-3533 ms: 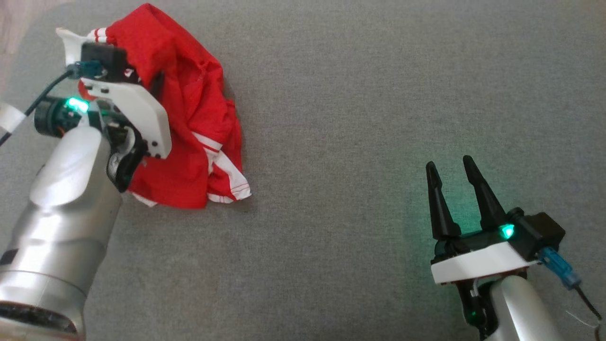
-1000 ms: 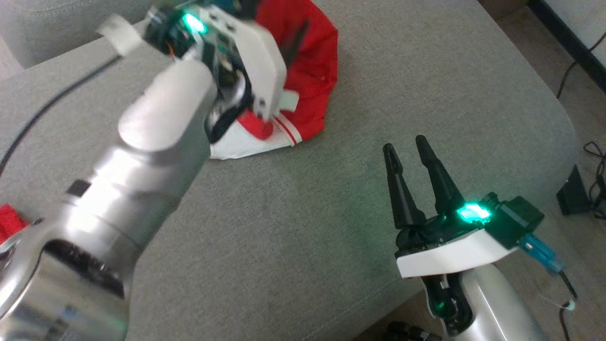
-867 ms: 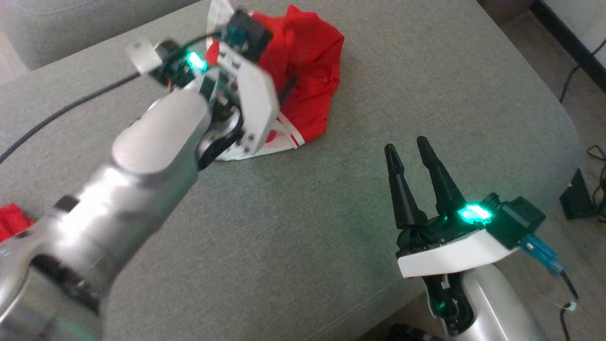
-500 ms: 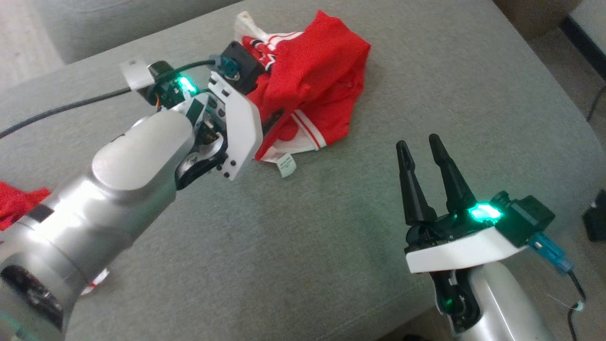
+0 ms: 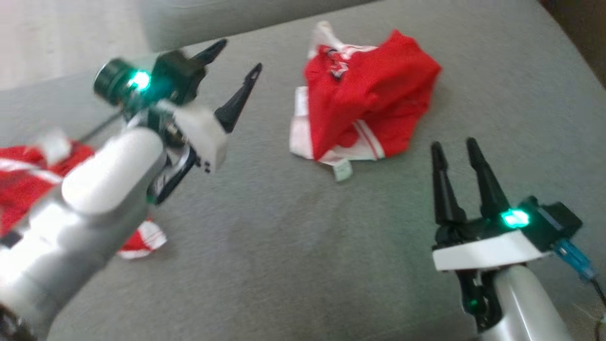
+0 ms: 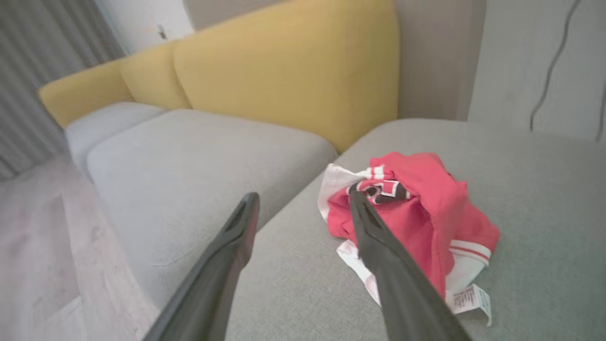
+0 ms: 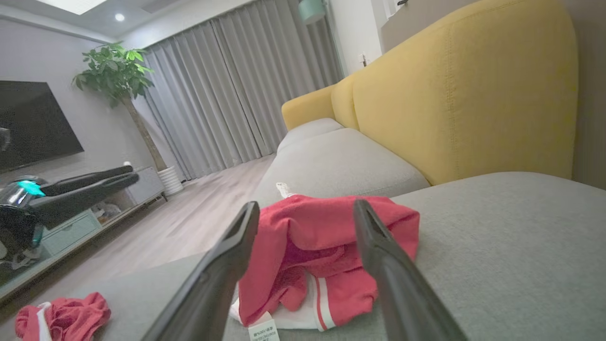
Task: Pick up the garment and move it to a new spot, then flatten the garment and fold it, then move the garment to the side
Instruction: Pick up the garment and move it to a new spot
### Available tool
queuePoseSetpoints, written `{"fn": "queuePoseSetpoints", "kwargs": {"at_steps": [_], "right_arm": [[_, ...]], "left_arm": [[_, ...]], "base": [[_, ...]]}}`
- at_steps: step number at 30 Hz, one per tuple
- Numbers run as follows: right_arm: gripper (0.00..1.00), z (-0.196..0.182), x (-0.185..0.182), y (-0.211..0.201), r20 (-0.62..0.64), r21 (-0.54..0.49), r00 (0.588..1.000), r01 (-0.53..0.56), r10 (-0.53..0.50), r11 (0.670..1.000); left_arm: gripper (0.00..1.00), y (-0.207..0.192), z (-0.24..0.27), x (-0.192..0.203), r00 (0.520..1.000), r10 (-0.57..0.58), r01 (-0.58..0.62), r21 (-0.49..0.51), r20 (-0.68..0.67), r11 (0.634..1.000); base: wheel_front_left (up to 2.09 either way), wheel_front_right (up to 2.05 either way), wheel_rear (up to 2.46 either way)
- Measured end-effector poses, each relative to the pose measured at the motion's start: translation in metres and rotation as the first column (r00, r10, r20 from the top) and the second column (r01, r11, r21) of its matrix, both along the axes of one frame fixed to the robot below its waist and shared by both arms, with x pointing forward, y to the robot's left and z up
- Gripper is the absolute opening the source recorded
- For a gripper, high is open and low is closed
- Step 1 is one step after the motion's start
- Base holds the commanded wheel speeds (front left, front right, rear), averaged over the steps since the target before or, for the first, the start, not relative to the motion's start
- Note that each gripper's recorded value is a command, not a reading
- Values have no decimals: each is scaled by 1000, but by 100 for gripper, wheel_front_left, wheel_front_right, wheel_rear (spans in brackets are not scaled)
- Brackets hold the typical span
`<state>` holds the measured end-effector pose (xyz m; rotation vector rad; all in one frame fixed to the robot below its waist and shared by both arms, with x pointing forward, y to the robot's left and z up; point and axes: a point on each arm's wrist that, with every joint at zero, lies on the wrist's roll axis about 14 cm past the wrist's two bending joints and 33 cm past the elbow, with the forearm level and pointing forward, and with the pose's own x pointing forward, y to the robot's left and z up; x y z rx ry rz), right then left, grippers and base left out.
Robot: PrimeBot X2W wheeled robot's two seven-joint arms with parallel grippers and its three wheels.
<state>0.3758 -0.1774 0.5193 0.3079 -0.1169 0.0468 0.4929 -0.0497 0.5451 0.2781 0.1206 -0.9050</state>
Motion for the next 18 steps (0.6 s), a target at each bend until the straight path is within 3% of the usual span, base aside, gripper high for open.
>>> {"fn": "queuePoseSetpoints", "kwargs": {"at_steps": [6,7,8,10,18], "right_arm": [[100,-12,-1,12,-29,-27,999,-35,34,999],[100,-12,-1,16,-30,-38,998,-48,47,998],[100,-12,-1,16,-30,-38,998,-48,47,998],[100,-13,-1,19,-31,-46,998,-59,58,997],[100,-13,2,33,-28,-50,995,-100,98,994]], "left_arm": [[100,63,3,-21,970,229,-213,-181,75,960],[100,82,-2,-33,949,312,-294,-228,46,928],[100,82,-2,-33,949,312,-294,-228,46,928],[100,98,-10,-47,923,385,-372,-259,1,892],[100,145,-15,-88,786,614,-591,-375,-70,714]], "base": [[0,0,0],[0,0,0],[0,0,0],[0,0,0],[0,0,0]]}}
